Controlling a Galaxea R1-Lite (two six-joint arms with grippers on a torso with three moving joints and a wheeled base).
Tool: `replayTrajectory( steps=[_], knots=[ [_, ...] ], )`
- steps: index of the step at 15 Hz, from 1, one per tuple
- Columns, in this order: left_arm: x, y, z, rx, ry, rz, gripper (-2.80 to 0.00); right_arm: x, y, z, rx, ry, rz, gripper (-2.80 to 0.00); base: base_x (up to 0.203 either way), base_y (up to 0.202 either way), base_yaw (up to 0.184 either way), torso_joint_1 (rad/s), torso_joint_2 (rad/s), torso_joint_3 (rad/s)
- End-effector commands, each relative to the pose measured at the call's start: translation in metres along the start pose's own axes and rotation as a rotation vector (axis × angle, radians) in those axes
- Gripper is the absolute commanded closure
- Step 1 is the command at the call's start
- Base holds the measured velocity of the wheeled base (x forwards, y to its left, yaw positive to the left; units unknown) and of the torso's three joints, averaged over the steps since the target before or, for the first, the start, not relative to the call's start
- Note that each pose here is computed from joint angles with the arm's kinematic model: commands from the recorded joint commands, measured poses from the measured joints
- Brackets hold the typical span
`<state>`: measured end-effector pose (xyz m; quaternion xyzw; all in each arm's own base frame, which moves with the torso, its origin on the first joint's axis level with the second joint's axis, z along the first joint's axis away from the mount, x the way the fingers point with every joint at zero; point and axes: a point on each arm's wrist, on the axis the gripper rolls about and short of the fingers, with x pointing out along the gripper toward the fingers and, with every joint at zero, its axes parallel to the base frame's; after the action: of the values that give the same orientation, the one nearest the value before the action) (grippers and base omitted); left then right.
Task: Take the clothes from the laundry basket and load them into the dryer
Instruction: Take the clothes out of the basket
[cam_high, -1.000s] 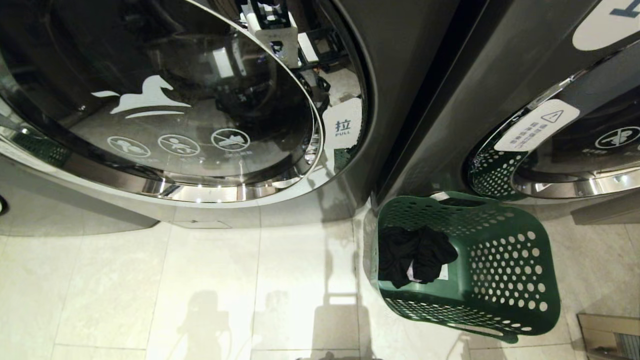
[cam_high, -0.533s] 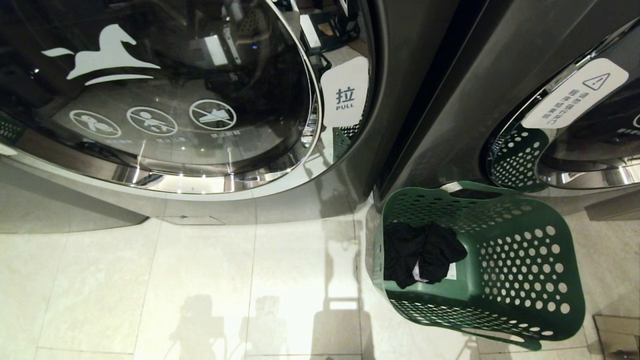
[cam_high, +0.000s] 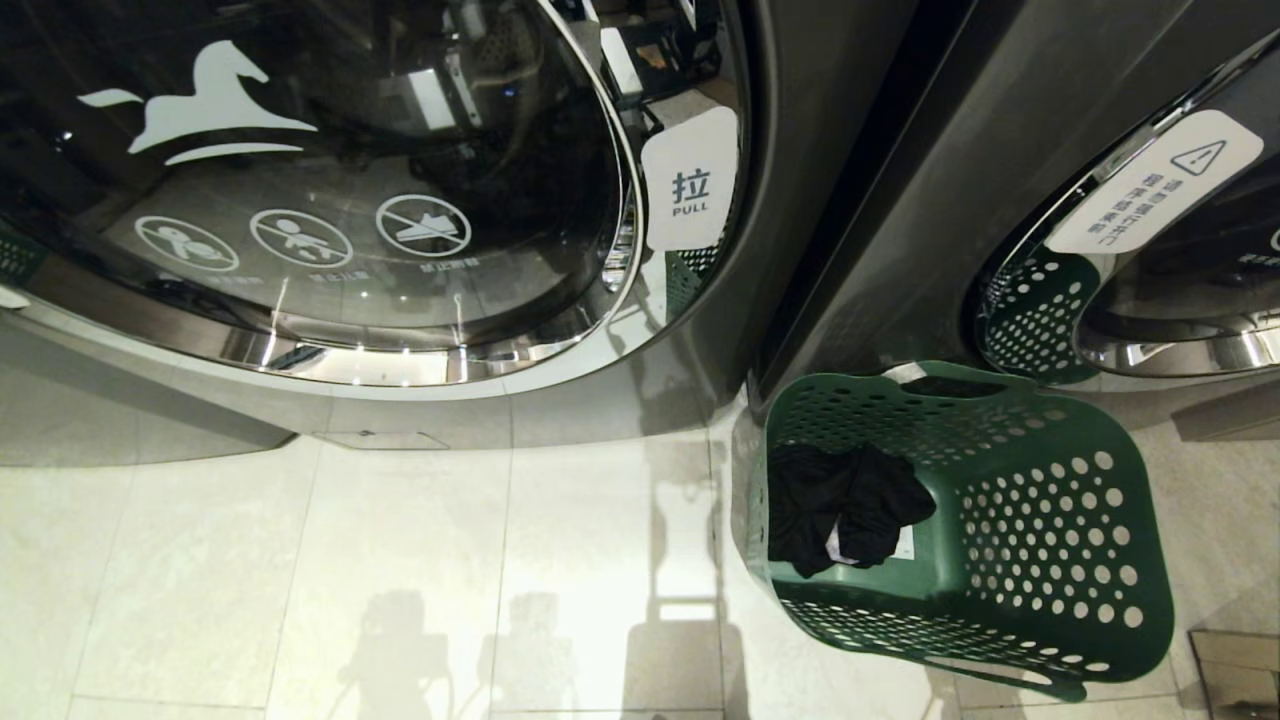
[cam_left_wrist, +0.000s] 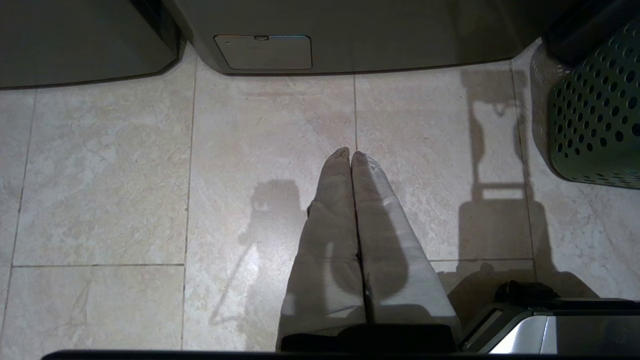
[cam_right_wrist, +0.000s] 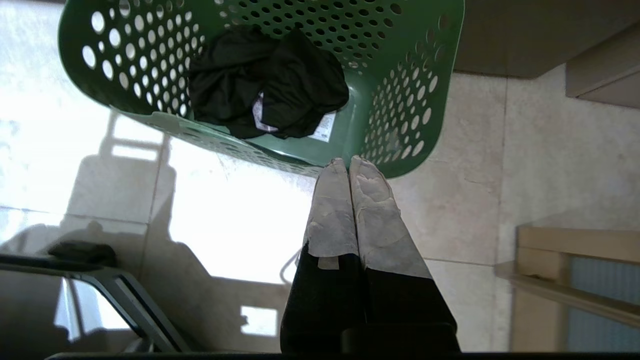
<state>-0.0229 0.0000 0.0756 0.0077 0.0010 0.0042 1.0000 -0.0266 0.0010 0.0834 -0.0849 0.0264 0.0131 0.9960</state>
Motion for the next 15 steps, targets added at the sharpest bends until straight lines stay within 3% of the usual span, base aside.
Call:
replayTrajectory(
  steps=[1,3,5,7,9,10,15],
  knots=[
    [0.000,0.000,0.000,0.000,0.000,0.001,0.00,-0.002,-0.004,0.024,-0.025,0.014,0.019,0.00,0.000,0.000,0.000,0.000,0.00,0.000],
    [0.000,0.000,0.000,0.002,0.000,0.001,0.00,0.012,-0.010,0.062,0.000,0.115,0.084,0.00,0.000,0.000,0.000,0.000,0.00,0.000],
    [0.000,0.000,0.000,0.000,0.000,0.001,0.00,0.049,-0.015,0.094,0.081,0.279,0.146,0.00,0.000,0.000,0.000,0.000,0.00,0.000],
    [0.000,0.000,0.000,0.000,0.000,-0.001,0.00,0.094,-0.018,0.104,0.175,0.461,0.187,0.00,0.000,0.000,0.000,0.000,0.00,0.000],
    [0.000,0.000,0.000,-0.002,0.000,0.001,0.00,0.140,-0.017,0.097,0.254,0.623,0.215,0.00,0.000,0.000,0.000,0.000,0.00,0.000],
    [0.000,0.000,0.000,-0.002,0.000,0.001,0.00,0.159,-0.017,0.091,0.281,0.674,0.221,-2.80,0.000,0.000,0.000,0.000,0.00,0.000],
    [0.000,0.000,0.000,-0.002,0.000,0.001,0.00,0.214,-0.012,0.049,0.342,0.768,0.188,-2.80,0.000,0.000,0.000,0.000,0.00,0.000]
  ],
)
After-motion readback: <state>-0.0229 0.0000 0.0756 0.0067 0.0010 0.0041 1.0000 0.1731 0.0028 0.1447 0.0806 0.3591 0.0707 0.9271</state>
